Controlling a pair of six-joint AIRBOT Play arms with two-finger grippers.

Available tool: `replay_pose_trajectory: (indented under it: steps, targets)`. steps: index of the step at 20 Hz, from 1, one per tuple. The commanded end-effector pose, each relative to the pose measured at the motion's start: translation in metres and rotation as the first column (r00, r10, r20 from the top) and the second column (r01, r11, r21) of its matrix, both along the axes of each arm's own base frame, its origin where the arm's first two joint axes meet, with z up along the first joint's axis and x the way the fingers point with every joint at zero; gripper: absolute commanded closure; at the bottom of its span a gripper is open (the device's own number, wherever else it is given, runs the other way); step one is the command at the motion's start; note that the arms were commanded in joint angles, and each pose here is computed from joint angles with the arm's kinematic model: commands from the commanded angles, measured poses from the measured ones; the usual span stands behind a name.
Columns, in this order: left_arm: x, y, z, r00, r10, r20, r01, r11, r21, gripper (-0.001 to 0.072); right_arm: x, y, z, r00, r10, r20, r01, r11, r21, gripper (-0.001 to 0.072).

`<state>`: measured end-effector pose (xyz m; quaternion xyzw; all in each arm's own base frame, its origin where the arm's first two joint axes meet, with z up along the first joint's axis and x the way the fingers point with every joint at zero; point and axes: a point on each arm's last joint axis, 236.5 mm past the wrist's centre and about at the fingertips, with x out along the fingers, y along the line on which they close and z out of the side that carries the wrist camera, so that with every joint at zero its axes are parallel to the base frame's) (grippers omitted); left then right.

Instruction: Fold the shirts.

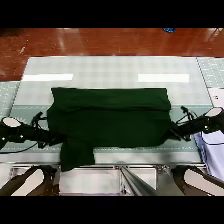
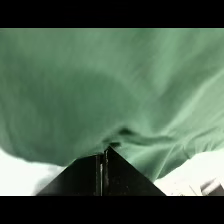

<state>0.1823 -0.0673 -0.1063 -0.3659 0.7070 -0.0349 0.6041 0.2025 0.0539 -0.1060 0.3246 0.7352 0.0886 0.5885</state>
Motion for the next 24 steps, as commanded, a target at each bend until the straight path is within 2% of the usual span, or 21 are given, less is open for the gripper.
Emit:
replay_pose_trajectory:
  steps: [1, 6, 8, 10, 13, 16, 24]
  targets:
    - [0.032, 0.003, 0.03, 0.996, -0.021, 0.092, 0.023, 1.0, -0.015, 0.0685, 0.037, 0.014, 0.037, 0.988, 0.041, 0.151, -0.053, 0.996, 0.078, 0.0689]
    - [0.121, 0.036, 0.1, 0.936, -0.048, 0.348, 0.013, 0.995, 0.103, 0.0686, 0.109, -0.012, 0.08, 0.935, -0.001, 0.354, 0.008, 1.0, -0.018, 0.0689]
    - [0.153, 0.045, 0.113, 0.917, -0.037, 0.396, -0.017, 0.991, 0.132, 0.0686, 0.135, -0.021, 0.09, 0.901, -0.048, 0.431, 0.072, 0.997, -0.039, 0.0689]
    - [0.176, 0.042, 0.111, 0.918, -0.058, 0.393, 0.006, 0.991, 0.132, 0.0686, 0.157, -0.023, 0.098, 0.871, -0.098, 0.481, 0.12, 0.993, -0.015, 0.0689]
    - [0.206, 0.03, 0.089, 0.933, -0.099, 0.347, 0.062, 0.991, 0.116, 0.0686, 0.185, -0.024, 0.099, 0.857, -0.154, 0.492, 0.155, 0.987, 0.039, 0.0689]
    - [0.239, 0.024, 0.074, 0.945, -0.088, 0.316, 0.059, 0.993, 0.1, 0.0686, 0.208, -0.025, 0.093, 0.855, -0.177, 0.488, 0.158, 0.984, 0.079, 0.0689]
    - [0.311, 0.022, 0.078, 0.92, -0.092, 0.382, 0.051, 0.992, 0.116, 0.0686, 0.215, -0.022, 0.049, 0.896, -0.176, 0.408, 0.157, 0.984, 0.08, 0.0689]
